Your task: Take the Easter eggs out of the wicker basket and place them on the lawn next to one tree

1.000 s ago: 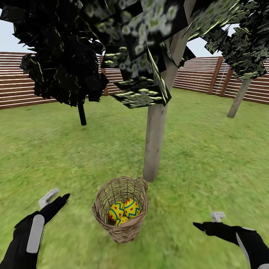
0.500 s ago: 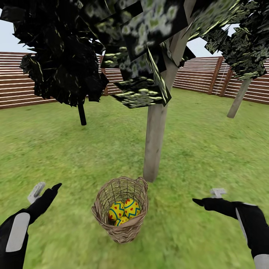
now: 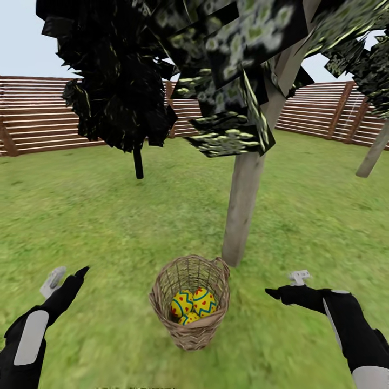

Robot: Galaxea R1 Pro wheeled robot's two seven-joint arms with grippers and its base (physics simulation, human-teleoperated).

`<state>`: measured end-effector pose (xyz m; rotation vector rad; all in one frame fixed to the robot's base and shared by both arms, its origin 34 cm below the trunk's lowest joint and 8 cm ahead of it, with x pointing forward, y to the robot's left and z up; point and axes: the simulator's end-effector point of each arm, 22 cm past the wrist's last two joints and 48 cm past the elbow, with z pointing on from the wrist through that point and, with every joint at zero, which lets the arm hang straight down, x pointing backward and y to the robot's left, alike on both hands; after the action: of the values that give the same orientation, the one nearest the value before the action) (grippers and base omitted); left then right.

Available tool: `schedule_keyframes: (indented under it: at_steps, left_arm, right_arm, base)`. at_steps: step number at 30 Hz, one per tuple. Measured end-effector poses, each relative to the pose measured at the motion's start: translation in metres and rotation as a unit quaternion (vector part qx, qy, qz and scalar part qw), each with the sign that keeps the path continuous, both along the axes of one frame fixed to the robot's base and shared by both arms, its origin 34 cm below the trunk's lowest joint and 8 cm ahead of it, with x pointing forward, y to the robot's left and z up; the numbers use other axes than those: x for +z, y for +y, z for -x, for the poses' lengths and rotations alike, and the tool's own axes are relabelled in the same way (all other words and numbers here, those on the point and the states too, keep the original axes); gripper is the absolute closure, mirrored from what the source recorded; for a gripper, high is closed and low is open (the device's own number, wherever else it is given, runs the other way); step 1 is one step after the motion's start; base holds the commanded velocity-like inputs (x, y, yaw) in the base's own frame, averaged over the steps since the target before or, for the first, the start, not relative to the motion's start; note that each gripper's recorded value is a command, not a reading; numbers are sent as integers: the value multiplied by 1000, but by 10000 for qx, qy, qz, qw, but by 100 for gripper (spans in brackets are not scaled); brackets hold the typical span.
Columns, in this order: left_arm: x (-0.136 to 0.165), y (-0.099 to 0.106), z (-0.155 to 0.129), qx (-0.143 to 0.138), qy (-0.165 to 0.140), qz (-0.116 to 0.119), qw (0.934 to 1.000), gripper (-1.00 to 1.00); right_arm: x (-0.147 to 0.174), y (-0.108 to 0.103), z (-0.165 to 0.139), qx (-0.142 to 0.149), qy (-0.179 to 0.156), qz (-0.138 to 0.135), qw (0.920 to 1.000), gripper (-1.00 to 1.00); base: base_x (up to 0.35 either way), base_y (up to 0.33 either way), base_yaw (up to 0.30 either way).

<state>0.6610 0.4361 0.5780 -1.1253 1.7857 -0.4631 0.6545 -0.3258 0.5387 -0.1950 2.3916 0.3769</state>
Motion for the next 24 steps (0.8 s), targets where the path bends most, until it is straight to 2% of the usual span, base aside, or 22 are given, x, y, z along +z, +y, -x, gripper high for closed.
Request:
schedule_keyframes:
  at_steps: [5,12,18,24]
  left_arm:
    - [-1,-2,0,-11,4,14,10000,-100]
    - [-3,-4,0,-11,12,28,10000,-100]
    - [-3,-4,0,-2,10,27,10000,-100]
    - [-3,-4,0,-3,6,31,10000,-100]
  right_arm:
    - [3,0,-2,-9,-37,-13,10000,-100]
    - [19,-2,-9,-19,-236,34,9997,-100]
    - [24,-3,-12,-18,-308,57,9995,-100]
    - [25,-2,-12,10,-328,71,9994,-100]
  base:
    - [8,-7,289]
    - [172,-156,289]
    - [41,-37,289]
    - [3,-3,101]
